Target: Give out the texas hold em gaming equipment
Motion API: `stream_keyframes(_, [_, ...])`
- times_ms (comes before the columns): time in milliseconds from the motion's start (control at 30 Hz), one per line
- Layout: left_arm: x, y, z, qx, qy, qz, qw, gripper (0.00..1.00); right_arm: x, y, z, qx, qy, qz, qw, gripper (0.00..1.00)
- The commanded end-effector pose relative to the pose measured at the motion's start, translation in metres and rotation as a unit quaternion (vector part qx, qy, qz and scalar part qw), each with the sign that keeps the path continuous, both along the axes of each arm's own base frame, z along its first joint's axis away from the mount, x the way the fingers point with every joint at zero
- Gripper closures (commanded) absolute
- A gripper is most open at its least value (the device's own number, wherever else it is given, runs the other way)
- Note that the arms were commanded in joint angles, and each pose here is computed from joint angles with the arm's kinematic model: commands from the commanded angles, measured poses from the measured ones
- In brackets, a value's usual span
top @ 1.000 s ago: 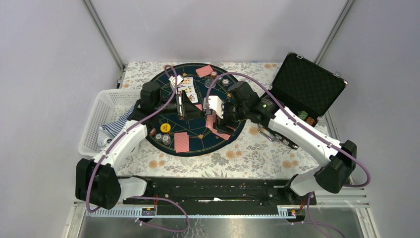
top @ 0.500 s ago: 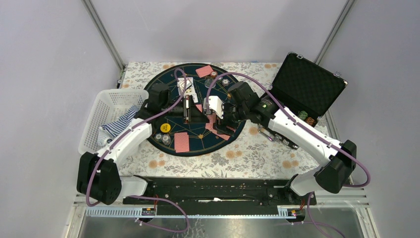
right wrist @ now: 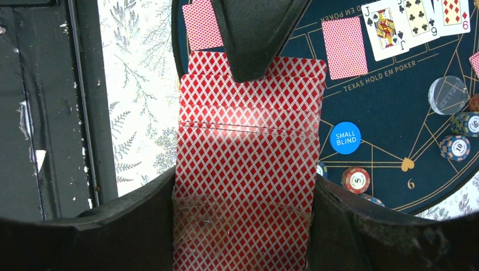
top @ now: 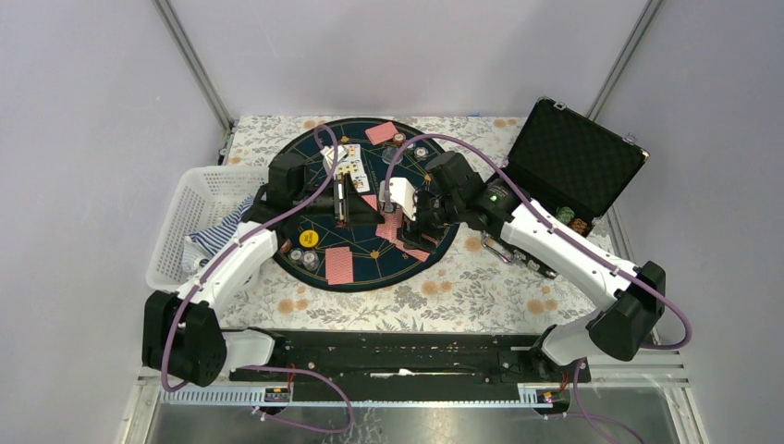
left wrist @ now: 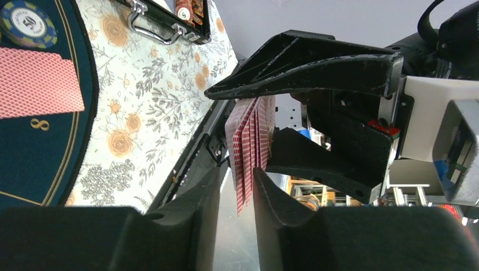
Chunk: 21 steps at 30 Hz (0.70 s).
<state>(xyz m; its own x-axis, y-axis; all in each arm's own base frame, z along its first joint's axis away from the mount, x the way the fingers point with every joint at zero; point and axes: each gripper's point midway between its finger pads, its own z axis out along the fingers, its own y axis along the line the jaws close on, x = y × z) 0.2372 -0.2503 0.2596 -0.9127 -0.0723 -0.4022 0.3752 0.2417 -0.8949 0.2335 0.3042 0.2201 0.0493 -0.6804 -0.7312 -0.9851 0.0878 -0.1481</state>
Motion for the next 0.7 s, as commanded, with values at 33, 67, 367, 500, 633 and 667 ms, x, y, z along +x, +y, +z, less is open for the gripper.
stream_keyframes(33, [-0.001, -0.001, 0.018, -0.015, -0.041, -0.004, 0.999, 0.66, -0.002, 0.005, 0.025, 0.041, -0.015, 0.003, 0.999, 1.00])
stream_keyframes(67, [0.000, -0.001, 0.018, -0.017, -0.039, -0.001, 0.999, 0.70, -0.003, 0.006, 0.027, 0.043, -0.014, 0.003, 0.999, 1.00])
stream_keyframes(367, [0.006, 0.013, 0.024, -0.040, -0.022, 0.025, 0.999, 0.93, 0.002, 0.005, 0.042, 0.091, 0.015, -0.019, 0.996, 1.00])
stream_keyframes(500, [0.002, 0.013, 0.034, -0.053, -0.026, 0.020, 0.998, 1.00, 0.003, 0.006, 0.049, 0.113, 0.030, -0.019, 0.993, 1.00])
stream_keyframes(633, [0.001, 0.013, 0.042, -0.059, -0.037, 0.019, 0.997, 1.00, 0.000, 0.007, 0.048, 0.116, 0.037, -0.013, 0.992, 1.00])
stream_keyframes(667, [0.000, 0.013, 0.043, -0.060, -0.038, 0.018, 0.997, 0.95, -0.001, 0.007, 0.048, 0.116, 0.037, -0.012, 0.992, 1.00])
